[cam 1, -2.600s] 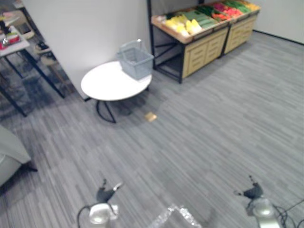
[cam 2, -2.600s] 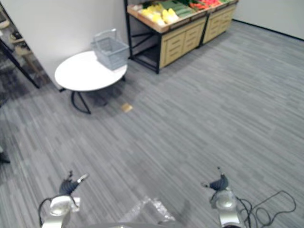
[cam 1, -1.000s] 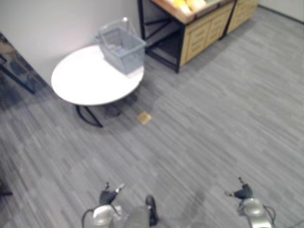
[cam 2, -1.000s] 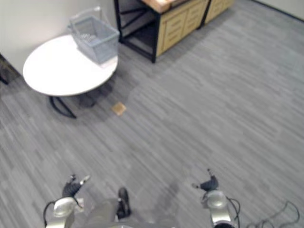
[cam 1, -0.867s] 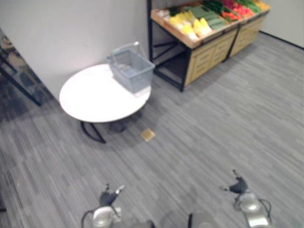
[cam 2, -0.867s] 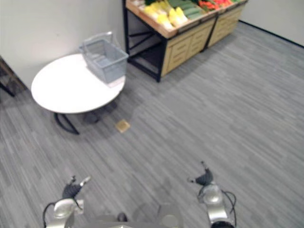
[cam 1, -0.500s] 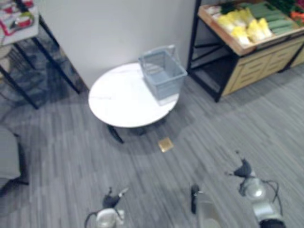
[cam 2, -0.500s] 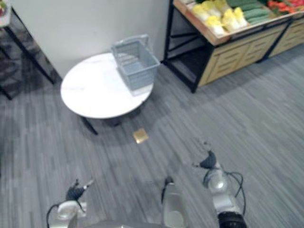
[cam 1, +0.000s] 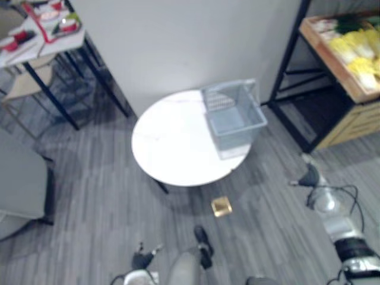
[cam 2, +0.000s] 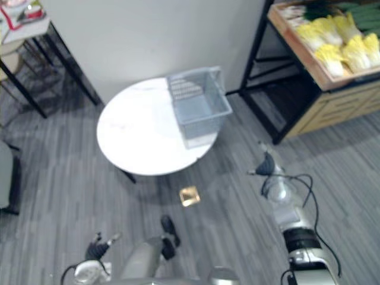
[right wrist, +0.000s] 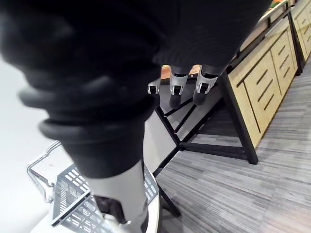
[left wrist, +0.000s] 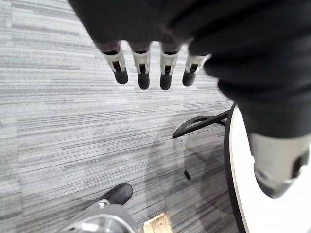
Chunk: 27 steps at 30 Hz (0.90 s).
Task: Pick vegetable in the basket
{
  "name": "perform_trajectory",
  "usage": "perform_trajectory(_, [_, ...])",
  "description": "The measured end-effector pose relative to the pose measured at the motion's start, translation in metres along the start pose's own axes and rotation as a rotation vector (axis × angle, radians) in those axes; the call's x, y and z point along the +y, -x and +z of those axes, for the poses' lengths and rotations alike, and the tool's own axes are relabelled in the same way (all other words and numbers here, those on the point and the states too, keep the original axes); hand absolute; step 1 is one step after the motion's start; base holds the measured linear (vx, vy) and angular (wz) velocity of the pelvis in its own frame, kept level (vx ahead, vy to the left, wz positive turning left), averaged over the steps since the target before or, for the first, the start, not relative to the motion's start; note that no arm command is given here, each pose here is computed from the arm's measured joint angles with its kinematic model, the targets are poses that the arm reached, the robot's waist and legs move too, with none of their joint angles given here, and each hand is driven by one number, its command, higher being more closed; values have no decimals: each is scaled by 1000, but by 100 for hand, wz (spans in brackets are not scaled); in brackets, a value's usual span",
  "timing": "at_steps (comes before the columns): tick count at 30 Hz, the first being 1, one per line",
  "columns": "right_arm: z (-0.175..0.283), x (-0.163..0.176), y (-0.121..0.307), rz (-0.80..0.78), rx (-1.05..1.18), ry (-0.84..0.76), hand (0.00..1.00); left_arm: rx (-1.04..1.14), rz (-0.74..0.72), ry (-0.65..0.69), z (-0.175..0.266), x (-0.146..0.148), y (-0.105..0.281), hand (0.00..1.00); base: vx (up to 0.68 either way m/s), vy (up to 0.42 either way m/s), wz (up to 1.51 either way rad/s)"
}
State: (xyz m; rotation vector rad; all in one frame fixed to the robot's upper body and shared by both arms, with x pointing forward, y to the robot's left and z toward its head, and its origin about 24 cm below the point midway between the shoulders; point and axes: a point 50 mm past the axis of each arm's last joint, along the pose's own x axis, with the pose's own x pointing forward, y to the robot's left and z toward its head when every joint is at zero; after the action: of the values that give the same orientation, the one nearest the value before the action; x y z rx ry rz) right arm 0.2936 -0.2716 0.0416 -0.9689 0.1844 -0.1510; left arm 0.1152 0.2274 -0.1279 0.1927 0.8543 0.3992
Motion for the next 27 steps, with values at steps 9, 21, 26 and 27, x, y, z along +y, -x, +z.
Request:
perform_trajectory(9, [36, -5, -18, -19, -112, 54, 0, -10, 2, -44, 3, 7, -3, 0, 461, 79, 52])
perform_trajectory(21, [62, -62, -38, -167, -187, 105, 0, -85, -57, -126, 25, -8, -10, 0, 250, -301, 54])
perform_trajectory(26, [89, -86, -53, -227, -235, 116, 0, -87, -61, -155, 25, -9, -10, 0, 63, -115, 14])
perform_trajectory(27, [89, -87, -54, -231, -232, 116, 0, -87, -64, -159, 24, -10, -10, 0, 28, -5, 12])
